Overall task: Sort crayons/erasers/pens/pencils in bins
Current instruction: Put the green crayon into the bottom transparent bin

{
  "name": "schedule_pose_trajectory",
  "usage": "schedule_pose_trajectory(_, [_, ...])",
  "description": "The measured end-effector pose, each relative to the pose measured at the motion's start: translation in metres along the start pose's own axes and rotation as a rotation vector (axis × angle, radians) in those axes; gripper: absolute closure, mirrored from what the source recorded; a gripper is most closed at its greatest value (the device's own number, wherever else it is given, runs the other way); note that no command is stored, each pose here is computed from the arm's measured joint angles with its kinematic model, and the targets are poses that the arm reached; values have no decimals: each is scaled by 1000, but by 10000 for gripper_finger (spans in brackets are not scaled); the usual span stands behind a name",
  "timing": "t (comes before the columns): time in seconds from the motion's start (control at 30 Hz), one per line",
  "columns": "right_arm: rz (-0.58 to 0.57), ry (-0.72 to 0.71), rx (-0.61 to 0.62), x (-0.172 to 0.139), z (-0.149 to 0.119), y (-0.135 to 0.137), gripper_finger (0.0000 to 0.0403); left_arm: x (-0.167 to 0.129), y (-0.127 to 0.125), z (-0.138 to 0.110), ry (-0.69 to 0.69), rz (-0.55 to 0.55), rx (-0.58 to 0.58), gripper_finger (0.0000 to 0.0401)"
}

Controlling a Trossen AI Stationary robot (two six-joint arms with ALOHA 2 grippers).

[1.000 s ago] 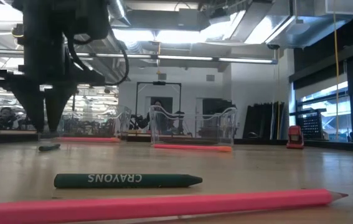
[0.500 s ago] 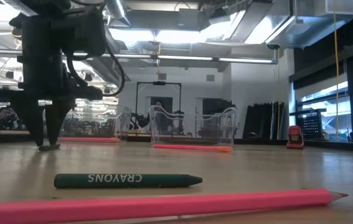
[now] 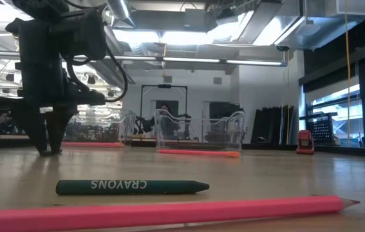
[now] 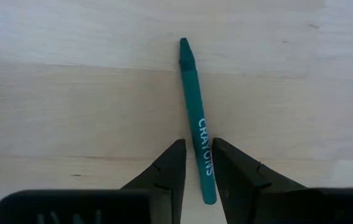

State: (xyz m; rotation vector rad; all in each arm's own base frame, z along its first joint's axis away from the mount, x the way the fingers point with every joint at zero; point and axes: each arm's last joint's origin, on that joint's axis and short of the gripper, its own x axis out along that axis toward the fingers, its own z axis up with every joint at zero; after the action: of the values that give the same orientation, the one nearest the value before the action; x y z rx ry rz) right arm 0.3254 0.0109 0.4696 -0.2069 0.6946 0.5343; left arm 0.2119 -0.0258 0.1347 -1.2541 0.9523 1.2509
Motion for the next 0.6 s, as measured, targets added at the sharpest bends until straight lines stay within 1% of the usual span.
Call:
schedule_pose_trajectory(0.07, [0,0,0,0,0,0,237,0,0,0,1,4,22,336])
schedule_pose_trajectory(0.23, [0,0,0,0,0,0,237,0,1,1,1,11,58,387])
schedule_pose_trajectory(0.27, [0,0,0,0,0,0,237,0,1,1,1,11,61,392])
schedule_pose_trajectory(0.43, [0,0,3,0,0,0,237,1,1,1,0,12,81,393])
schedule_pose_trajectory(0.6, [8,20,14,0,-2,1,237,-1,0,1,1,4,153,397])
